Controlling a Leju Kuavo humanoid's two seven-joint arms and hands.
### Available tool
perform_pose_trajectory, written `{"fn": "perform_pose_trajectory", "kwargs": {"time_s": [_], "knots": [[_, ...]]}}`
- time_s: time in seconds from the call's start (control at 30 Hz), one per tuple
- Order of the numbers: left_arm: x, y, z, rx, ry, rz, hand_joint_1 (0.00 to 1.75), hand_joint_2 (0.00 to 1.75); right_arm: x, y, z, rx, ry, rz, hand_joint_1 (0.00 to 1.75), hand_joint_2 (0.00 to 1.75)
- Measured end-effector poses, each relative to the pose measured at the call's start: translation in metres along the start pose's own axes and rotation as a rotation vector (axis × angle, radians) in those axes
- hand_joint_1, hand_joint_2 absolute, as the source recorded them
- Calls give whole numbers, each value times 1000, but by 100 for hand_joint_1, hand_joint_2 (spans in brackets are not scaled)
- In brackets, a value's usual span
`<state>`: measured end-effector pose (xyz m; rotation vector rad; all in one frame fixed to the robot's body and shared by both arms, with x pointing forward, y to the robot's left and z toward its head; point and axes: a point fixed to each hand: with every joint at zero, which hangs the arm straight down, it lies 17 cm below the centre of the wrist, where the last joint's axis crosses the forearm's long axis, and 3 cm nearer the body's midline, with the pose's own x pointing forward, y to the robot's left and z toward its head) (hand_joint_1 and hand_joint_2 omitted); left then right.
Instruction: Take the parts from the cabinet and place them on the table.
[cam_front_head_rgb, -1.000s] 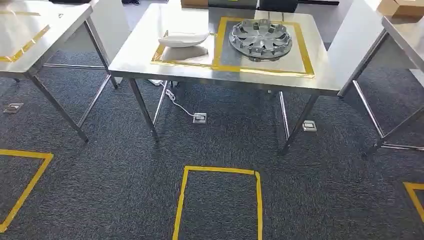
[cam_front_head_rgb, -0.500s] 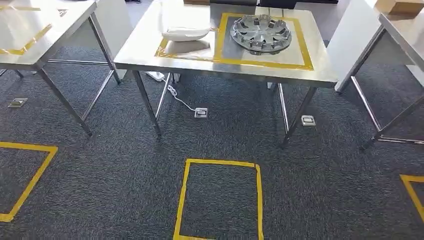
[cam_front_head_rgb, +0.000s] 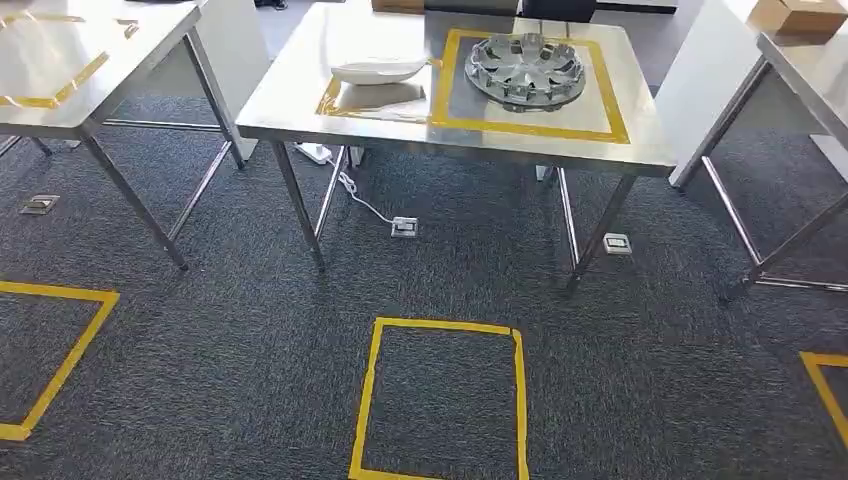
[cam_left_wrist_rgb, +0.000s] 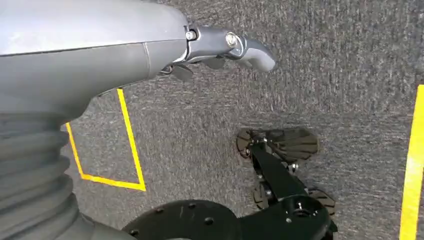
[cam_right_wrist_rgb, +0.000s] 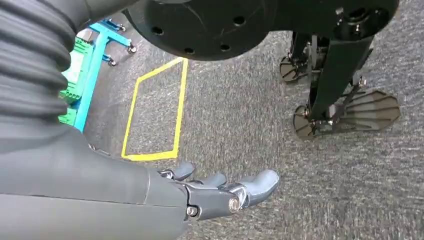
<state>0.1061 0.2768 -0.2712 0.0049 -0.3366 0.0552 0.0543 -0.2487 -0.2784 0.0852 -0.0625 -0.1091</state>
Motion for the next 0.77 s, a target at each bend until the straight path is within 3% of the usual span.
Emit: {"fn": "perform_pose_trajectory", "kwargs": {"time_s": [0.77], "knots": [[-25, 1, 5, 12, 49, 35, 0, 175, -3, -34, 0, -87, -62, 6, 0, 175]]}}
